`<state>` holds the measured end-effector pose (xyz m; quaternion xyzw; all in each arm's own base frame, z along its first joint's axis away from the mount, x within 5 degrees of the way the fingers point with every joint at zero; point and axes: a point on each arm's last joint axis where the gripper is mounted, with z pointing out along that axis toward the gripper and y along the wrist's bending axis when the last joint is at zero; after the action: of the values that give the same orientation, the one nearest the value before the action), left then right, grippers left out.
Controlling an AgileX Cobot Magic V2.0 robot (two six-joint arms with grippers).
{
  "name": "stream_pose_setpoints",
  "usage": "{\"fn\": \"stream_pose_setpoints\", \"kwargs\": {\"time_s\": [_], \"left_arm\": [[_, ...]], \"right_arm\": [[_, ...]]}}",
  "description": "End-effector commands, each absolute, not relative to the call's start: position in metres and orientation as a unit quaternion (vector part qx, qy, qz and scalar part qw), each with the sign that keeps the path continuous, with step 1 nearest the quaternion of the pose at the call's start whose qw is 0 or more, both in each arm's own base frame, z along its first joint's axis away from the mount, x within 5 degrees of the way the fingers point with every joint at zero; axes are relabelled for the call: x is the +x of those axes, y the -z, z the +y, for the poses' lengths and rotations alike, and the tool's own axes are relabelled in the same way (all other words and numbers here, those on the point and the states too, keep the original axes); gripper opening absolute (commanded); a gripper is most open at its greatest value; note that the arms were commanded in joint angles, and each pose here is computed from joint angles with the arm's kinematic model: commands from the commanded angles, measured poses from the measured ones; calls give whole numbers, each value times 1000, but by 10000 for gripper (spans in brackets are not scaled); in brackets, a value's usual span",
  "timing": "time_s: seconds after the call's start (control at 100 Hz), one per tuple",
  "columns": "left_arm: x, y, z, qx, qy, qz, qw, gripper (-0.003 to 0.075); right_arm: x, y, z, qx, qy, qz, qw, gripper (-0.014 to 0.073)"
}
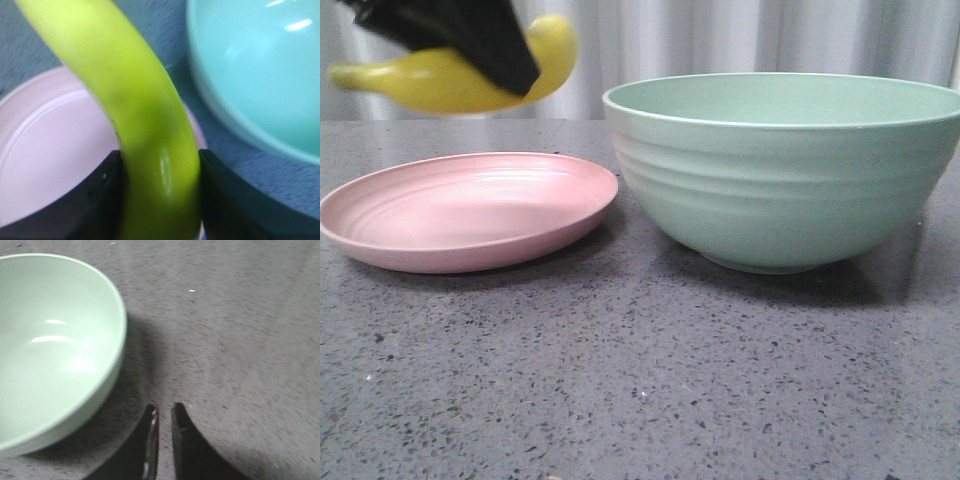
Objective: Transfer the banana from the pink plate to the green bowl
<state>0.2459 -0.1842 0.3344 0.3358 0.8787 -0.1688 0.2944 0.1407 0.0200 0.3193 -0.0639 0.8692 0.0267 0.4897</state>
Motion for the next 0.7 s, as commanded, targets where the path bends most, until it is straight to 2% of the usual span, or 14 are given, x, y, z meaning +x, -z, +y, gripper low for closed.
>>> {"fn": "stream_pose_setpoints", "kwargs": {"time_s": [0.0, 0.14, 0.23, 0.46, 0.69], "left_arm": [[234, -368, -194, 348, 203, 847, 348, 239], [220, -374, -213, 379, 218, 829, 349, 239], [212, -374, -221, 392, 228, 821, 346, 239], [195, -373, -238, 417, 249, 809, 331, 239], [186, -369, -250, 427, 268, 804, 315, 239]], "right_arm": [[155, -348, 31, -88, -43, 851, 516, 130], [170, -373, 52, -107, -94, 854, 501, 365], [181, -387, 66, -93, -147, 856, 487, 449], [213, -405, 92, -50, -255, 853, 452, 462], [245, -392, 112, -5, -321, 860, 398, 462]]}}
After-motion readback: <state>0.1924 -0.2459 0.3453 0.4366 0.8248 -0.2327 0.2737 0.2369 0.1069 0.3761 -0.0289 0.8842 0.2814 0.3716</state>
